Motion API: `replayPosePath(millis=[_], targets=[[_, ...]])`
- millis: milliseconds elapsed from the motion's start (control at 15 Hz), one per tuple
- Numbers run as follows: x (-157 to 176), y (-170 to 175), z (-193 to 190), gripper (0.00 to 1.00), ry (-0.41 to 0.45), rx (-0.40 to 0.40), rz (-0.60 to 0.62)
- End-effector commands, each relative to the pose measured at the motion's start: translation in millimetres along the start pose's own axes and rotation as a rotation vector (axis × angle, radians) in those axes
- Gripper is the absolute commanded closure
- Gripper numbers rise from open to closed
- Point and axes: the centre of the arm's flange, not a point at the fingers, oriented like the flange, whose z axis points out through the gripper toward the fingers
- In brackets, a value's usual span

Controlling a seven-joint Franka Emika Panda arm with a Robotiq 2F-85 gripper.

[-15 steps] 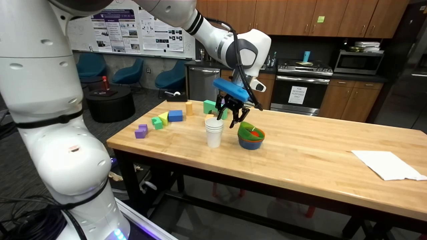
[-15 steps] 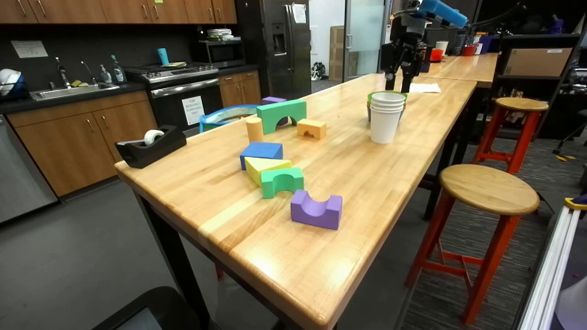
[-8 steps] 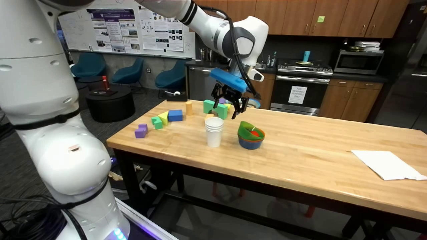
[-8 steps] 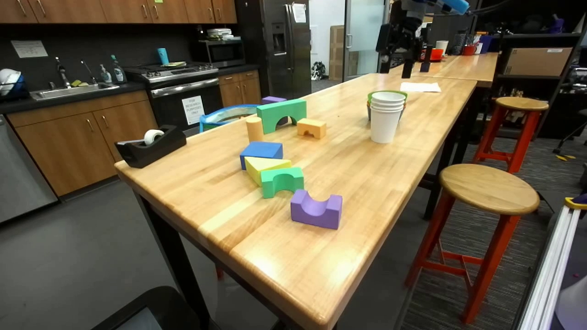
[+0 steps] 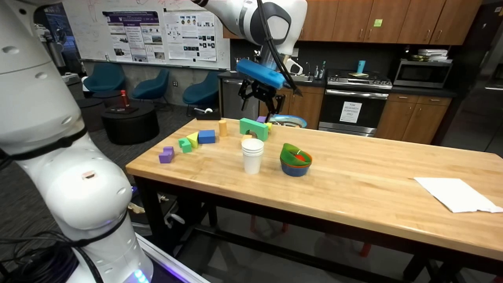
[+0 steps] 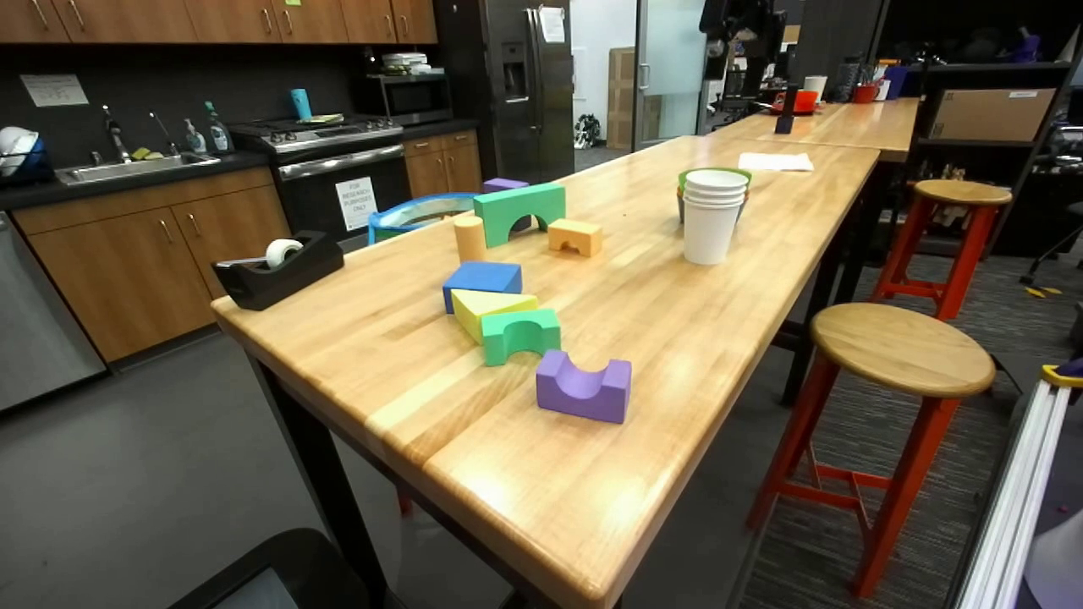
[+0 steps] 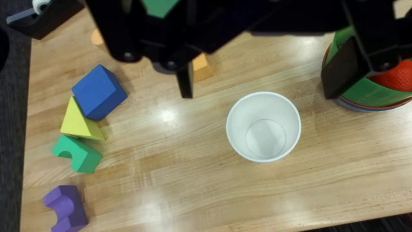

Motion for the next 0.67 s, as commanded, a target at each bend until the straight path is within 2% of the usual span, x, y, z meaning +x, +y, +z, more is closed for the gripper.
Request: replayPosePath(millis=[0, 267, 533, 600], targets=[[-16.3, -26.4, -10.0, 0.00, -0.029, -0.003, -0.081], [-20.1, -50.3, -7.2, 0.00, -0.066, -0.057, -0.150], [-22.9, -75.6, -0.3, 0.00, -0.085, -0.074, -0.238], [-9.5, -63.2, -0.1, 0.00, -0.086, -0.058, -0.190]])
